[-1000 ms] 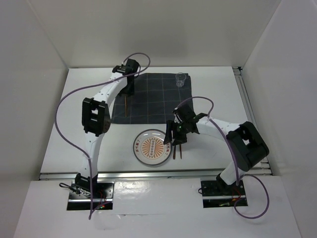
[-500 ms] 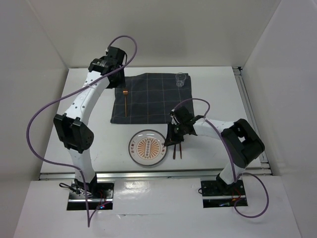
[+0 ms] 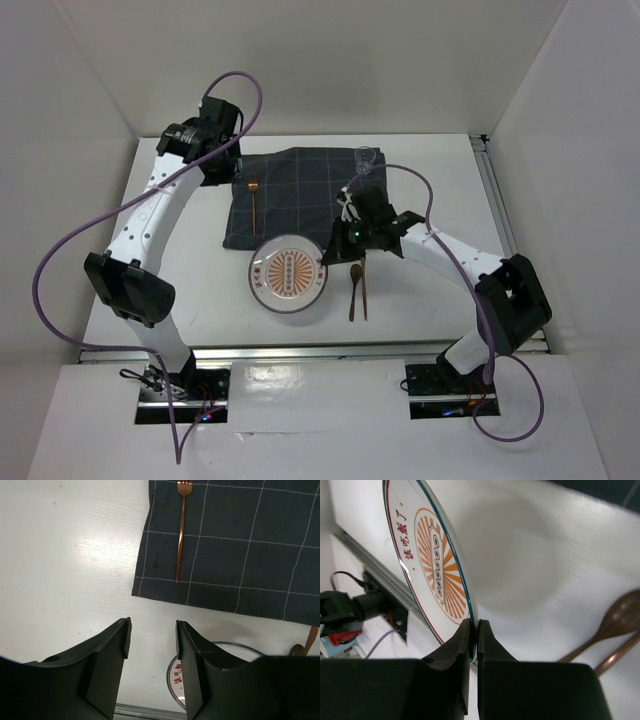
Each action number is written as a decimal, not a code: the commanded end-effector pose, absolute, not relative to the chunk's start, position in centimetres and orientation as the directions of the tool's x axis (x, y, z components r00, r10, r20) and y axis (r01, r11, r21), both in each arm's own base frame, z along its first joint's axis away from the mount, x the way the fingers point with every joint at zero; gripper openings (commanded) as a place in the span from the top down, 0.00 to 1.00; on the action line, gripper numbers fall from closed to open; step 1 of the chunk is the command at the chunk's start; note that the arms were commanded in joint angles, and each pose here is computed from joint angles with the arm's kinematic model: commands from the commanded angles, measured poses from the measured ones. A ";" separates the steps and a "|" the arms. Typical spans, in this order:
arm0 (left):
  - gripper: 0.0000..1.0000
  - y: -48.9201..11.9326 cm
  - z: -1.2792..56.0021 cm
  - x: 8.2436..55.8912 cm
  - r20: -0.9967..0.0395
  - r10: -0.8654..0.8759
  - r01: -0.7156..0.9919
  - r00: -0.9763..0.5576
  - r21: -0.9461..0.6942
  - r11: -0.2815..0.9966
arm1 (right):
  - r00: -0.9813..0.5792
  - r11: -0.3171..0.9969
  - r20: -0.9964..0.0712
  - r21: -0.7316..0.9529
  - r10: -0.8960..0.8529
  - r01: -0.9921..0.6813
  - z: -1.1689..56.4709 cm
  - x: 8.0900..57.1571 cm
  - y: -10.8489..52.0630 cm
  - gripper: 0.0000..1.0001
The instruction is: Set the dinner table for one person
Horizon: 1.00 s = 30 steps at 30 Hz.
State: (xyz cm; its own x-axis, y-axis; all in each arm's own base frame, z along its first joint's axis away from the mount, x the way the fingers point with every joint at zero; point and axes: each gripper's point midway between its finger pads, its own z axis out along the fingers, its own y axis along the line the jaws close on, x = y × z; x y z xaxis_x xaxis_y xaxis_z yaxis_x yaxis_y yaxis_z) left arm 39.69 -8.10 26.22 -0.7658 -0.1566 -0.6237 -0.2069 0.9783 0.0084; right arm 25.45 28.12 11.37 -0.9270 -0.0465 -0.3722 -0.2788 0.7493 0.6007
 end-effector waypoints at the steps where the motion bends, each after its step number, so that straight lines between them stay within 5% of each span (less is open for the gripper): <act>1: 0.42 -8.1 27.3 38.7 -0.637 -0.176 -0.214 -0.751 -0.017 0.977 | -0.857 0.667 -0.514 0.634 -0.014 -0.391 18.4 27.7 29.4 1.00; 12: 0.42 -7.1 28.3 37.8 -0.643 -0.172 -0.235 -0.746 0.013 0.972 | -0.813 0.638 -0.535 0.713 0.228 -0.290 22.3 38.9 26.9 1.00; 23: 0.42 -7.4 27.5 36.6 -0.621 -0.192 -0.233 -0.760 -0.016 0.972 | -0.796 0.630 -0.409 0.775 0.446 -0.044 17.0 50.1 26.2 1.00; 30: 0.42 -7.4 26.8 36.5 -0.614 -0.190 -0.233 -0.766 -0.010 0.972 | -0.800 0.618 -0.315 0.781 0.510 0.086 11.4 50.8 26.1 1.00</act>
